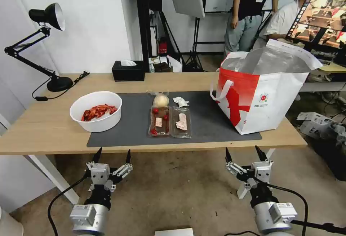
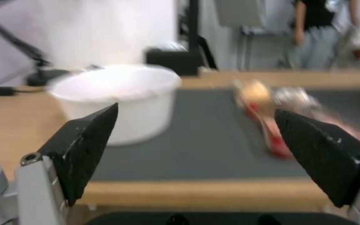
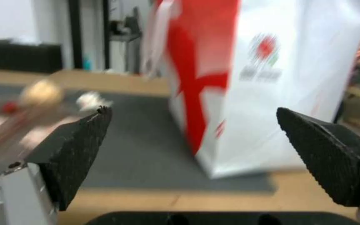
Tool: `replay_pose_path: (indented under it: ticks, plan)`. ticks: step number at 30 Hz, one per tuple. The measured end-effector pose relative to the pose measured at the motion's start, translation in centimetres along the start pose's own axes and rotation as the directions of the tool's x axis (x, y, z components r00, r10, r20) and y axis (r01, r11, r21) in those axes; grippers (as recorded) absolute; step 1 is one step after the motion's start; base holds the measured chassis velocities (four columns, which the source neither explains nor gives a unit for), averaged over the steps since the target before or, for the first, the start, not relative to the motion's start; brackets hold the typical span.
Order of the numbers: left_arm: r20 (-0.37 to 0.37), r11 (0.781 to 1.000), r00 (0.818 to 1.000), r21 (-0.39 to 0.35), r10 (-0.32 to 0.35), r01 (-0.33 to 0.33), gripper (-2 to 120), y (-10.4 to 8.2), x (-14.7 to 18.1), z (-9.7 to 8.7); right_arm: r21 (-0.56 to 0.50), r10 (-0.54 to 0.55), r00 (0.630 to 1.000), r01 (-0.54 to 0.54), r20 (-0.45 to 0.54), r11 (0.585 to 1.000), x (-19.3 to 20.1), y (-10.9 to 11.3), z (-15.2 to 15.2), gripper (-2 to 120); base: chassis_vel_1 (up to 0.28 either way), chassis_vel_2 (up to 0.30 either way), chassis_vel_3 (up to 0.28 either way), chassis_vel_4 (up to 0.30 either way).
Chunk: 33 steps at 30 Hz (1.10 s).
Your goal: Pick up the trash from the table and place it into the takeout bag.
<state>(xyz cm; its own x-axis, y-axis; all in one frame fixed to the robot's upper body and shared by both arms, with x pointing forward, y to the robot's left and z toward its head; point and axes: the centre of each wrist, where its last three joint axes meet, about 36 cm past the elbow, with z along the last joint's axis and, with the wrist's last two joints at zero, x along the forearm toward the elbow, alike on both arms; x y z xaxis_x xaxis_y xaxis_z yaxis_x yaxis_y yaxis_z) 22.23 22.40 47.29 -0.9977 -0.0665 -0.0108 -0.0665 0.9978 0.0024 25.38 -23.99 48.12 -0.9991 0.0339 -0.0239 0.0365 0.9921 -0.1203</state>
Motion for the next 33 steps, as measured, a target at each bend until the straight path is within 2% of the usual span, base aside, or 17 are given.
replay_pose_path:
  ticks: [2,3,9,13,16,17,19,21,22,23,24,25,28,29,30,32,33]
  plan:
    - [0.009,0.997,0.998,0.048,-0.063,0.063,100,0.1,0.5,-2.3,0.016,0.021,1.000,-0.021,0.012,1.000,-0.6,-0.6,-1.4,100,0.000,0.000,0.000,0.000]
    - [-0.011,0.993,0.996,0.069,-0.090,0.091,100,0.2,0.7,-2.8,0.017,0.023,1.000,-0.022,-0.003,1.000,-0.7,-0.6,-1.5,100,0.000,0.000,0.000,0.000]
    - [-0.034,0.991,0.995,0.087,-0.096,0.099,100,0.2,1.0,-3.0,0.007,0.012,1.000,-0.012,-0.020,1.000,-0.7,-0.5,-1.2,100,0.000,0.000,0.000,0.000]
    - [0.012,0.992,0.996,0.098,-0.087,0.086,100,-0.2,1.0,-2.9,-0.056,-0.032,0.999,0.031,-0.028,0.998,-0.7,-0.4,-0.4,100,0.000,0.000,0.000,0.000]
    - [0.051,0.993,0.996,0.100,-0.073,0.067,100,-0.5,1.0,-2.0,-0.171,-0.081,0.996,0.074,-0.035,0.983,-1.0,0.4,0.8,100,0.000,0.000,0.000,0.000]
    - [0.051,0.993,0.996,0.100,-0.073,0.067,100,-0.5,1.0,-2.0,-0.171,-0.081,0.996,0.074,-0.035,0.983,-1.0,0.4,0.8,100,0.000,0.000,0.000,0.000]
    - [0.055,0.993,0.996,0.097,-0.068,0.062,100,-0.5,1.2,-2.0,-0.304,-0.101,0.994,0.080,-0.052,0.949,-1.7,2.2,1.3,100,0.000,0.000,0.000,0.000]
    - [0.055,0.994,0.996,0.096,-0.066,0.060,100,-0.5,1.3,-2.1,-0.348,-0.109,0.992,0.083,-0.056,0.934,-2.0,3.0,1.4,100,0.000,0.000,0.000,0.000]
    - [0.055,0.994,0.996,0.092,-0.064,0.059,100,-0.4,1.4,-2.2,-0.401,-0.126,0.990,0.091,-0.062,0.911,-2.5,4.1,1.4,100,0.000,0.000,0.000,0.000]
    - [0.055,0.995,0.997,0.086,-0.061,0.057,100,-0.3,1.5,-2.2,-0.483,-0.165,0.984,0.110,-0.074,0.869,-3.2,6.1,1.2,100,0.000,0.000,0.000,0.000]
    - [0.053,0.995,0.997,0.084,-0.061,0.056,100,-0.3,1.6,-2.3,-0.524,-0.185,0.979,0.117,-0.080,0.844,-3.7,7.1,1.0,100,0.000,0.000,0.000,0.000]
    - [0.053,0.995,0.997,0.084,-0.061,0.056,100,-0.3,1.6,-2.3,-0.524,-0.185,0.979,0.117,-0.080,0.844,-3.7,7.1,1.0,100,0.000,0.000,0.000,0.000]
    - [0.046,0.995,0.997,0.077,-0.064,0.061,100,-0.2,1.8,-2.3,-0.654,-0.237,0.966,0.111,-0.108,0.748,-5.8,10.4,-0.1,100,0.000,0.000,0.000,0.000]
    - [0.046,0.995,0.997,0.077,-0.064,0.061,100,-0.2,1.8,-2.3,-0.654,-0.237,0.966,0.111,-0.108,0.748,-5.8,10.4,-0.1,100,0.000,0.000,0.000,0.000]
    - [0.041,0.995,0.997,0.074,-0.066,0.063,100,-0.2,1.9,-2.3,-0.718,-0.263,0.955,0.087,-0.137,0.690,-6.7,12.0,-0.6,100,0.000,0.000,0.000,0.000]
    - [0.037,0.996,0.997,0.068,-0.068,0.065,100,-0.2,2.0,-2.3,-0.781,-0.296,0.940,0.055,-0.170,0.622,-7.6,13.5,-1.0,100,0.000,0.000,0.000,0.000]
    - [0.037,0.996,0.997,0.068,-0.068,0.065,100,-0.2,2.0,-2.3,-0.781,-0.296,0.940,0.055,-0.170,0.622,-7.6,13.5,-1.0,100,0.000,0.000,0.000,0.000]
